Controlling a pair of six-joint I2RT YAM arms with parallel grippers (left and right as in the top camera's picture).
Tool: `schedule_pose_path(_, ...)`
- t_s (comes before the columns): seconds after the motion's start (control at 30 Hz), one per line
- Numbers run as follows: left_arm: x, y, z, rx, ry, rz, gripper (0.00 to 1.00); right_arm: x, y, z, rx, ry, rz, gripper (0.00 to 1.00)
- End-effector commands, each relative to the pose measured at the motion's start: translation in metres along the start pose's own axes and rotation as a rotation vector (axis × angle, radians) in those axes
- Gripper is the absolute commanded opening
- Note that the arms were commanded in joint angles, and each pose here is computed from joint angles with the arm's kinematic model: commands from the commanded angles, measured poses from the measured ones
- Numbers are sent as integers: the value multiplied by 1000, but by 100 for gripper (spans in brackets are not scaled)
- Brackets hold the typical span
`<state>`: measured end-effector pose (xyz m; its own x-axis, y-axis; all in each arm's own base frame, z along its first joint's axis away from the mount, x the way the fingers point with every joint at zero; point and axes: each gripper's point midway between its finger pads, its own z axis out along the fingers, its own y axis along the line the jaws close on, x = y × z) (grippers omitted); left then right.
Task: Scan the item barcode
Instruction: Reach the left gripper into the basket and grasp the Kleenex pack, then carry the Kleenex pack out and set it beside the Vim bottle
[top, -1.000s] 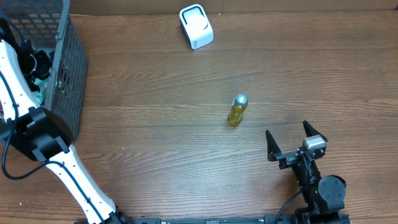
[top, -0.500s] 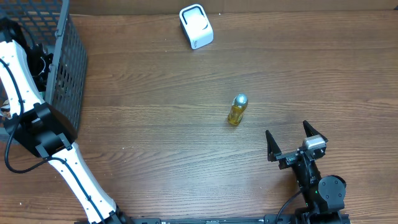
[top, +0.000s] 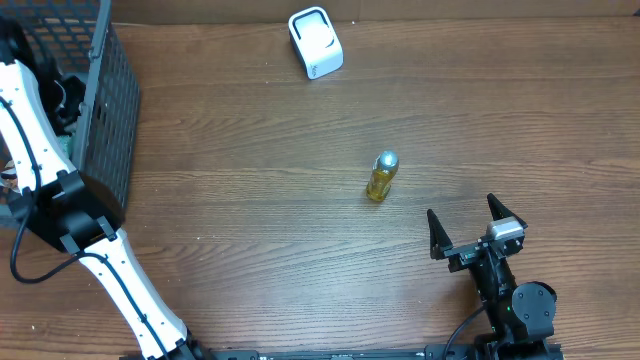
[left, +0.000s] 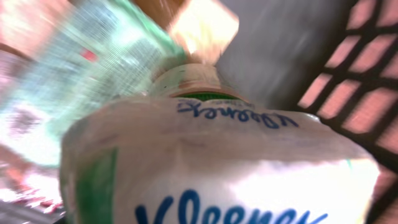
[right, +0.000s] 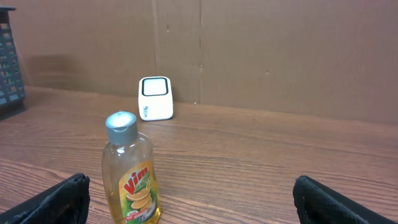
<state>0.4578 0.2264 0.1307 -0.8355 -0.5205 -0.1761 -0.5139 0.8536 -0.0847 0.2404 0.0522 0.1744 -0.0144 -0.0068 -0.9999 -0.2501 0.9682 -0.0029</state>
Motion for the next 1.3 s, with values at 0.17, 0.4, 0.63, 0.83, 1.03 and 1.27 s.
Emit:
schedule_pose_path(0.17,-13,-14,-199,38,-488,-82,32,3,0,0,-3,-1,-2,100)
schedule_pose_path(0.4,24,-38,-274,134,-605,-58,30,3,0,0,-3,-1,-2,100)
schedule_pose_path(0.63,63,-101,-300,312,-585,88,26,3,0,0,-3,-1,-2,100)
schedule_pose_path(0.83,98,-181,-282,400,-472,266,24,3,0,0,-3,-1,-2,100)
schedule_pose_path(1.03,140,-237,-233,331,-298,411,29,3,0,0,-3,-1,-2,100)
schedule_pose_path(1.27,189,-272,-170,176,-130,516,30,3,0,0,-3,-1,-2,100)
